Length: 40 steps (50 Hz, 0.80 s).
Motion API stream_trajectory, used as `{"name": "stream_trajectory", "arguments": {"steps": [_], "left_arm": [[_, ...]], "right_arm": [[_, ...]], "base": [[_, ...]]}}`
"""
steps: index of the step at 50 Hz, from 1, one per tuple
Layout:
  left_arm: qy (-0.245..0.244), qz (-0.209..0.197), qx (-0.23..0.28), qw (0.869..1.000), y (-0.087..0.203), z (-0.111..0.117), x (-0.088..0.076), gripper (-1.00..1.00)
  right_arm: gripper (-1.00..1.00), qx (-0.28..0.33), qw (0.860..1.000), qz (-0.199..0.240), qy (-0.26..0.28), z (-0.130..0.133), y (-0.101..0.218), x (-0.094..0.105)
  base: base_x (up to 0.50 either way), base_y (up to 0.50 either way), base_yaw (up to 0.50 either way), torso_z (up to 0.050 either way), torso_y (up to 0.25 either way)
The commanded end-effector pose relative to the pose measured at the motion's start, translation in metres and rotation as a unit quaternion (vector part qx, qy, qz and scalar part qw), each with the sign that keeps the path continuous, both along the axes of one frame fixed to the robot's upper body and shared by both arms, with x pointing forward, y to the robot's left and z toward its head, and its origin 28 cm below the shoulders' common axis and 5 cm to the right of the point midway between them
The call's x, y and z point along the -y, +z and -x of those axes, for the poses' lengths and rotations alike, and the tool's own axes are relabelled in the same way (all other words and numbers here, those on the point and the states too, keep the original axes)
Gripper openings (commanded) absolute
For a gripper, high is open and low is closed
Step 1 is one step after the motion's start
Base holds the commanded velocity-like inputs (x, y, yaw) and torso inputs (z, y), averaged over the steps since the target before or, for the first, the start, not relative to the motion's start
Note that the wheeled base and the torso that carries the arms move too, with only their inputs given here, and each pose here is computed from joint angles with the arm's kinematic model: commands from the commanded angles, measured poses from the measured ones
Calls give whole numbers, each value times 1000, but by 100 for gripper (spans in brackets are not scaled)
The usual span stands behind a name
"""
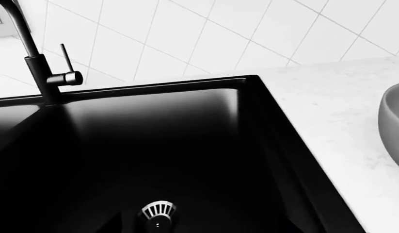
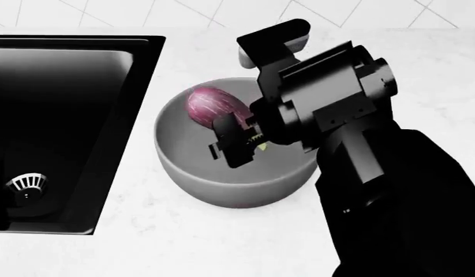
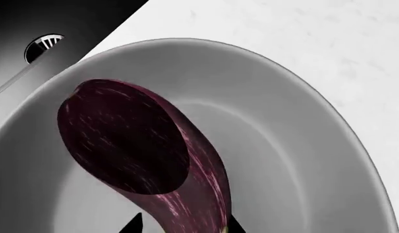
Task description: There is a mixed pile of frozen fruits and vegetables on the counter. Locate all the frozen vegetables and place the items in a bowl on the counter. Take all the frozen fruits and defrost them in a running sink.
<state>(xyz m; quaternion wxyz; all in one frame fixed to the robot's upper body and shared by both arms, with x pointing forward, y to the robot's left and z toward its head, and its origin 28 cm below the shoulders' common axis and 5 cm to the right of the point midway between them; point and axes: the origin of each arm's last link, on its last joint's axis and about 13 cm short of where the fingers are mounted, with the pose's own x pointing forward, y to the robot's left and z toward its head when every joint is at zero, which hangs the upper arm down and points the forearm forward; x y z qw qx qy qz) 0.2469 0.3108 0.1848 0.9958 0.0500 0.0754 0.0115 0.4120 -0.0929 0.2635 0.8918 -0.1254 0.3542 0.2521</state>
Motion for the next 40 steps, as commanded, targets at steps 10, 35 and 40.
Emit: {"name": "stream_trajectory", "arguments": {"steps": [10, 35, 40], "left_arm": [[1, 9, 24, 1000, 8, 6, 5, 100], [-11, 20, 35, 999, 18, 5, 6, 100], [-13, 17, 34, 999, 20, 5, 9, 100]], "right_arm": [[100, 56, 998, -3, 31, 12, 43, -5], [100, 299, 939, -143, -87, 174, 27, 58], [100, 330, 925, -149, -116, 201, 29, 73]], "base": [[0, 0, 0, 0, 1], [0, 0, 0, 0, 0], [0, 0, 0, 0, 0]]}}
